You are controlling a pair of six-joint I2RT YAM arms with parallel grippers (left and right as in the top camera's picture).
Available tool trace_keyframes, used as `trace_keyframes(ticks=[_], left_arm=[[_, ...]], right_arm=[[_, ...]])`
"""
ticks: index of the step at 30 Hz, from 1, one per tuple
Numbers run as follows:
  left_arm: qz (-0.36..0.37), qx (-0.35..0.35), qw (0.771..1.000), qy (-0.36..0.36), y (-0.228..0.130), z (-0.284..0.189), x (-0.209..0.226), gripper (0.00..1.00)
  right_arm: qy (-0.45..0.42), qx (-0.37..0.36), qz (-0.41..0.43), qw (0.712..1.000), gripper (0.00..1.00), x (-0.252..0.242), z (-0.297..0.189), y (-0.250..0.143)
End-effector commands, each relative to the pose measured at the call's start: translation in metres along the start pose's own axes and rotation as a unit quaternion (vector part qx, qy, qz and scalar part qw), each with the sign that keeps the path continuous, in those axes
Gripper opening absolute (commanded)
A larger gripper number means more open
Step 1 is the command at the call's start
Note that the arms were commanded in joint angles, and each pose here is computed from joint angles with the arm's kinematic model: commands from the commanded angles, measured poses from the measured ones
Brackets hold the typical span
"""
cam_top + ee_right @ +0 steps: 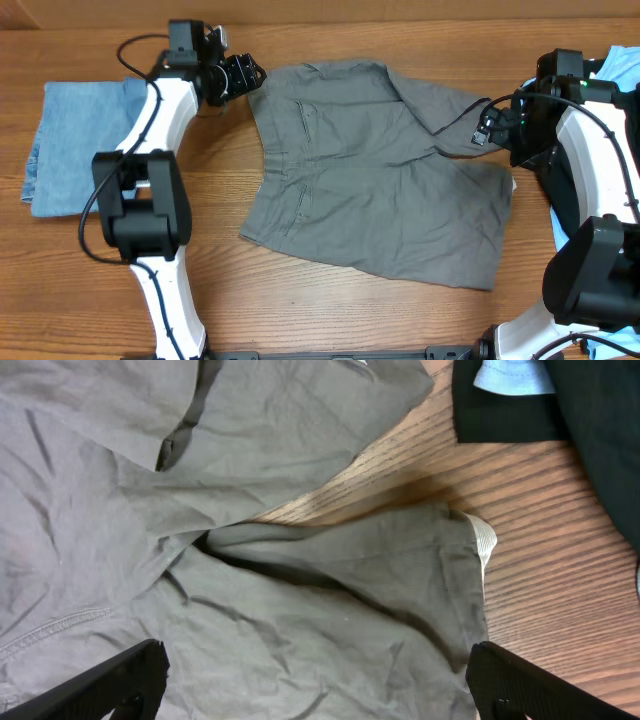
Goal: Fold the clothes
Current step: 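Move the left gripper to the shorts' top-left waistband corner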
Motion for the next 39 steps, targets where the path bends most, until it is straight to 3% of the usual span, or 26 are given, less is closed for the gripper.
trace_keyframes(ticks=[1,8,9,12,16,17,18,19,23,26,27,28,32,34,39], left_arm=[[-0.086,-0.012,0.996,-0.029,0.006,0.028,0.006,0.68],[-0.074,-0.035,0.997,0.009,0.003,0.046,0.011,0.68],[-0.072,-0.036,0.997,0.010,0.002,0.047,0.008,0.64],[-0.063,-0.041,0.997,0.012,0.001,0.051,0.001,0.33],[-0.055,-0.046,0.997,0.034,-0.006,0.059,-0.002,0.29],[-0.054,-0.050,0.997,0.039,-0.005,0.060,-0.001,0.25],[-0.051,-0.055,0.996,0.041,-0.004,0.060,-0.002,0.14],[-0.036,-0.069,0.996,0.032,0.002,0.060,-0.006,0.04],[0.098,-0.133,0.986,-0.018,0.030,0.054,-0.031,0.04],[0.184,-0.160,0.970,-0.011,0.041,0.049,-0.038,0.04],[0.213,-0.170,0.962,-0.007,0.044,0.048,-0.040,0.05],[0.238,-0.177,0.955,-0.005,0.047,0.047,-0.042,0.16],[0.266,-0.182,0.946,-0.010,0.049,0.045,-0.049,0.65],[0.270,-0.179,0.946,-0.023,0.050,0.040,-0.055,1.00],[0.247,-0.135,0.960,-0.008,0.047,-0.015,-0.075,1.00]], right_arm=[[0.006,-0.010,-0.001,1.000,1.00,0.001,-0.005,0.006],[0.006,-0.010,-0.001,1.000,1.00,0.001,-0.005,0.006],[0.006,-0.010,-0.001,1.000,1.00,0.001,-0.005,0.006],[0.006,-0.010,-0.001,1.000,1.00,0.001,-0.005,0.006],[0.006,-0.010,-0.001,1.000,1.00,0.001,-0.005,0.006],[0.006,-0.010,-0.001,1.000,1.00,0.001,-0.005,0.006],[0.006,-0.010,-0.001,1.000,1.00,0.001,-0.005,0.006],[0.006,-0.010,-0.001,1.000,1.00,0.001,-0.005,0.006],[0.006,-0.010,-0.001,1.000,1.00,0.001,-0.005,0.006],[0.006,-0.010,-0.001,1.000,1.00,0.001,-0.005,0.006],[0.006,-0.010,-0.001,1.000,1.00,0.001,-0.005,0.006],[0.006,-0.010,-0.001,1.000,1.00,0.001,-0.005,0.006],[0.006,-0.010,-0.001,1.000,1.00,0.001,-0.005,0.006],[0.006,-0.010,-0.001,1.000,1.00,0.001,-0.005,0.006],[0.006,-0.010,-0.001,1.000,1.00,0.001,-0.005,0.006]])
Point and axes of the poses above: each gripper's point midway between its finger pads, its own z axis out along the fingers, its own x axis along the line the jaws close on, y = z × x, the point moved 4 cm from there along -z, back along the fingers
